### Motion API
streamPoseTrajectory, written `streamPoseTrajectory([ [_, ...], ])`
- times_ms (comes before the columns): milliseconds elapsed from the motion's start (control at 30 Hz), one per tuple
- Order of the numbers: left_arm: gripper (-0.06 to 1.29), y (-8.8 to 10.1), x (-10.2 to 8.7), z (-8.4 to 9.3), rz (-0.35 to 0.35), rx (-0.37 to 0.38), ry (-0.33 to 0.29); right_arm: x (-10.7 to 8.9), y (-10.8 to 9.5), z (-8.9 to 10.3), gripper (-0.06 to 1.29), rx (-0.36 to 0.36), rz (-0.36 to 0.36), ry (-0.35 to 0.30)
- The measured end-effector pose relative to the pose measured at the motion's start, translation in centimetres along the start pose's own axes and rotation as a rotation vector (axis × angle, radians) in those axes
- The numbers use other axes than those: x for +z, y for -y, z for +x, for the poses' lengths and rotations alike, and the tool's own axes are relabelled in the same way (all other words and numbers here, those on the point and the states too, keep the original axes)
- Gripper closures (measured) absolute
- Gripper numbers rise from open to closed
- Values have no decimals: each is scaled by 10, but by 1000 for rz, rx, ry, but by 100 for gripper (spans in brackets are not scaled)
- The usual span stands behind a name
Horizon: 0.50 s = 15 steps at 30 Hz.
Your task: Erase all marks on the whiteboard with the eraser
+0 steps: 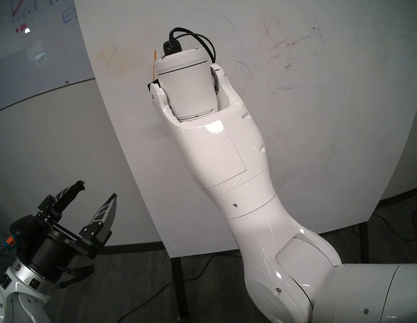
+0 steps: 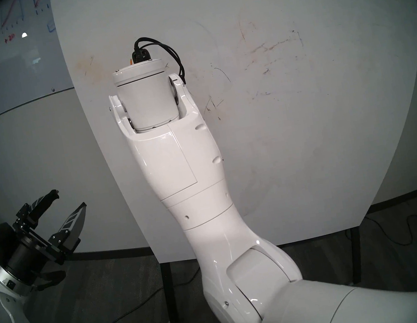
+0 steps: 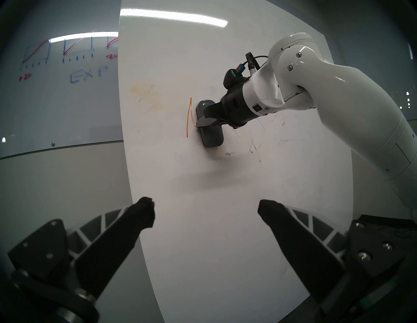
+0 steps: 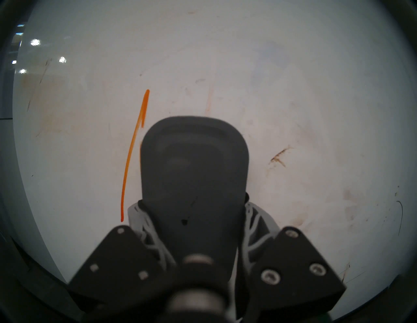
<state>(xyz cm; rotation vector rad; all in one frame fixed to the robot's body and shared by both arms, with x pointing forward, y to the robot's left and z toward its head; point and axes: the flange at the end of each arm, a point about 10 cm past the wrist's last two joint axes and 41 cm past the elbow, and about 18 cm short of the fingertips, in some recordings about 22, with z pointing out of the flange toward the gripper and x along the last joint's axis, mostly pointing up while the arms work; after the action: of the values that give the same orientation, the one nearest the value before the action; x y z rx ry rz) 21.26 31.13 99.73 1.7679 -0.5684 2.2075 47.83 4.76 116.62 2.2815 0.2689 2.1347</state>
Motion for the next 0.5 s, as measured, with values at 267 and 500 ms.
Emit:
streamPoseTrajectory([
  [267,-4,0,0,0,0,0,0,1,0,1,86,-4,-6,1],
  [500,-4,0,0,0,0,0,0,0,1,0,86,-5,-6,1],
])
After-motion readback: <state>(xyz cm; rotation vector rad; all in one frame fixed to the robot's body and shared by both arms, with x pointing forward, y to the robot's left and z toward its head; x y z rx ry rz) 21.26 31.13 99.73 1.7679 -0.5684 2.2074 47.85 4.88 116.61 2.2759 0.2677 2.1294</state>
